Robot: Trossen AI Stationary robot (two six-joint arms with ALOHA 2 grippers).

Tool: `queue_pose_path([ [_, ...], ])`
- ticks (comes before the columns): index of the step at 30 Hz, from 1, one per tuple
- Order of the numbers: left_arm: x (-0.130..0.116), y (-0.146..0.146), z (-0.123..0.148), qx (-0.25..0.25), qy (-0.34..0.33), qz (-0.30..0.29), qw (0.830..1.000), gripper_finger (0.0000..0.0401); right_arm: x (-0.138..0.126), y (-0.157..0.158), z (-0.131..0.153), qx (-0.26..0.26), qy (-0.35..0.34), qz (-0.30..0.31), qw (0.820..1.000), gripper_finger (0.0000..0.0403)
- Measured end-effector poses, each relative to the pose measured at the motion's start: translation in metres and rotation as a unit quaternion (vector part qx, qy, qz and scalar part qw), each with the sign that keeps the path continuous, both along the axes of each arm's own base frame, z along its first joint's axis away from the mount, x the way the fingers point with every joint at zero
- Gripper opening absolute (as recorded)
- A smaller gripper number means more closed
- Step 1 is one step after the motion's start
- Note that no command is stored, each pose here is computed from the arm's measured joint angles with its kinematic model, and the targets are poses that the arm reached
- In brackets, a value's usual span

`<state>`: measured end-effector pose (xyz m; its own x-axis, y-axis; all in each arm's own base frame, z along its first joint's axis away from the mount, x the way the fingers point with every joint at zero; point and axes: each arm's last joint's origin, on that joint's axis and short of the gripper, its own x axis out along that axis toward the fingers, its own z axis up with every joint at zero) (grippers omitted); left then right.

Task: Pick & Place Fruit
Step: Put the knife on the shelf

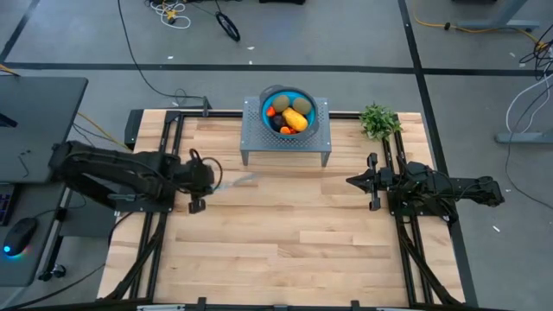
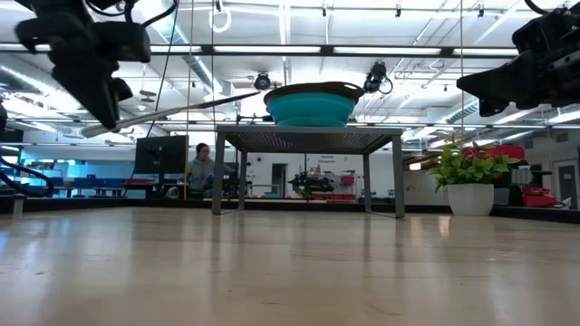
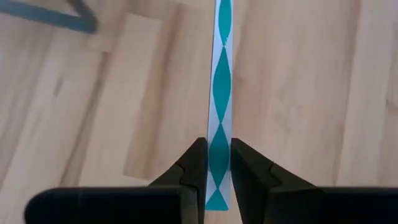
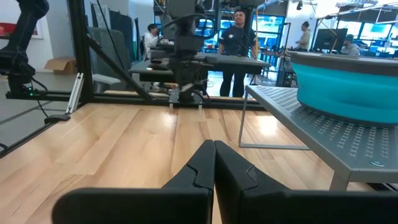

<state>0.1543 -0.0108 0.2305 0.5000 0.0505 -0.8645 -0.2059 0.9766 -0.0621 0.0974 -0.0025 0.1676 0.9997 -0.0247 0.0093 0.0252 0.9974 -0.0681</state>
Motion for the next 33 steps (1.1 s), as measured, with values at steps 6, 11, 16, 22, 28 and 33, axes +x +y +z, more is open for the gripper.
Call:
queue_pose_path([
  [6,0.000,0.018,0.022,-0.004,-0.035,0.084,0.996,0.0061,0.000,0.000,0.000,0.000,0.000,0.000,1.000,0.0007],
  [11,0.000,0.035,0.053,0.012,-0.072,0.157,0.985,0.0057,0.000,0.000,0.000,0.000,0.000,0.000,1.000,0.0007],
  [16,-0.001,0.049,0.070,0.003,-0.100,0.223,0.970,0.0057,0.000,0.000,0.000,0.000,0.000,0.000,1.000,0.0007],
  [22,-0.004,0.060,0.072,0.005,-0.108,0.282,0.953,0.0063,0.000,0.000,0.000,0.000,0.000,0.000,1.000,0.0007],
  [28,-0.002,0.071,0.073,-0.007,-0.138,0.362,0.922,0.0058,0.000,0.000,0.000,0.000,0.000,0.000,1.000,0.0007],
  [33,0.009,0.077,0.069,-0.036,-0.148,0.387,0.909,0.0062,0.000,0.000,0.000,0.000,0.000,0.000,1.000,0.0007],
])
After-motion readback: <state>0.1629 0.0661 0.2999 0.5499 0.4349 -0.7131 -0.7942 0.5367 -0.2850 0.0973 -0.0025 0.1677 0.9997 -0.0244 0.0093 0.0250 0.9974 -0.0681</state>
